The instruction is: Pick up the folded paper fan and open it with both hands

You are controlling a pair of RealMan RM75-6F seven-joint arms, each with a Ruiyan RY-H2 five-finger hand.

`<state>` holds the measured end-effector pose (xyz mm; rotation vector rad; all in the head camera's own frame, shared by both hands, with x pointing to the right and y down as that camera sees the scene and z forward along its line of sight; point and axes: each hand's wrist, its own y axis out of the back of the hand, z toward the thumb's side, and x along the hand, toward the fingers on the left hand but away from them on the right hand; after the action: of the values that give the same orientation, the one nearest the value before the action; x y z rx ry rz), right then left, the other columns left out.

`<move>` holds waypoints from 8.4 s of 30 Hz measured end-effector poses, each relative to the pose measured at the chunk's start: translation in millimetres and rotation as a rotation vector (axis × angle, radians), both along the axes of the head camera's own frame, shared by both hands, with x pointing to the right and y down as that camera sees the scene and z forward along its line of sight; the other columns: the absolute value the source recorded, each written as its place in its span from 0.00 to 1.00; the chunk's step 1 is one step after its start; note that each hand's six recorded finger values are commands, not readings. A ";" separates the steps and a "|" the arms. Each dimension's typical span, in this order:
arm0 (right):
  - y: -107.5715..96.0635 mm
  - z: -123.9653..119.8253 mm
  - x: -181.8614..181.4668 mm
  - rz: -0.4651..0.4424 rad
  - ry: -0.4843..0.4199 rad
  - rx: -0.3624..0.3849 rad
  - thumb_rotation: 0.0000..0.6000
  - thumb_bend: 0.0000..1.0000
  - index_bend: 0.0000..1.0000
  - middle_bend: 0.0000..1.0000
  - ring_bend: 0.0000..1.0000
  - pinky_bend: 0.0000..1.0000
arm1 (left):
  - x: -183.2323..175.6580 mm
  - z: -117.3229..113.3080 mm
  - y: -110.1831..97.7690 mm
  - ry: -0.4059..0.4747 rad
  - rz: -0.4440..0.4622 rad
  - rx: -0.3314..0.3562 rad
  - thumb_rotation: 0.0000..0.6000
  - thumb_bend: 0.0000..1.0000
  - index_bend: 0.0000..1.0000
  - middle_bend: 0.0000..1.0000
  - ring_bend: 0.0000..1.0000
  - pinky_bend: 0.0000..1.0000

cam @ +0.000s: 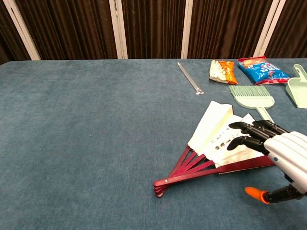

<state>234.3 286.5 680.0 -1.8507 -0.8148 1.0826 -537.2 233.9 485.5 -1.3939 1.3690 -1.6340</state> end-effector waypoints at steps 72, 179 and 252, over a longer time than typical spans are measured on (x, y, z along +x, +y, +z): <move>-32.3 28.3 19.2 0.021 0.080 0.135 1.00 0.30 0.41 0.13 0.19 0.10 | 5.4 8.2 -0.5 -0.036 -0.007 -0.023 1.00 0.38 0.06 0.00 0.00 0.00; -189.8 -131.1 -8.8 -0.164 -0.074 0.202 1.00 0.43 0.90 0.22 0.26 0.14 | 15.7 12.4 -1.4 -0.002 0.044 -0.043 1.00 0.38 0.06 0.00 0.00 0.00; -189.4 -304.0 -253.6 -0.260 -0.342 0.163 1.00 0.43 0.92 0.22 0.26 0.14 | 213.9 110.7 -23.7 1.106 0.106 -0.113 1.00 0.32 0.26 0.09 0.00 0.00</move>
<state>-19.3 97.1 376.0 -1.9620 -0.7998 0.5296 -323.3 210.2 596.2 -2.5658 1.6865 -0.8215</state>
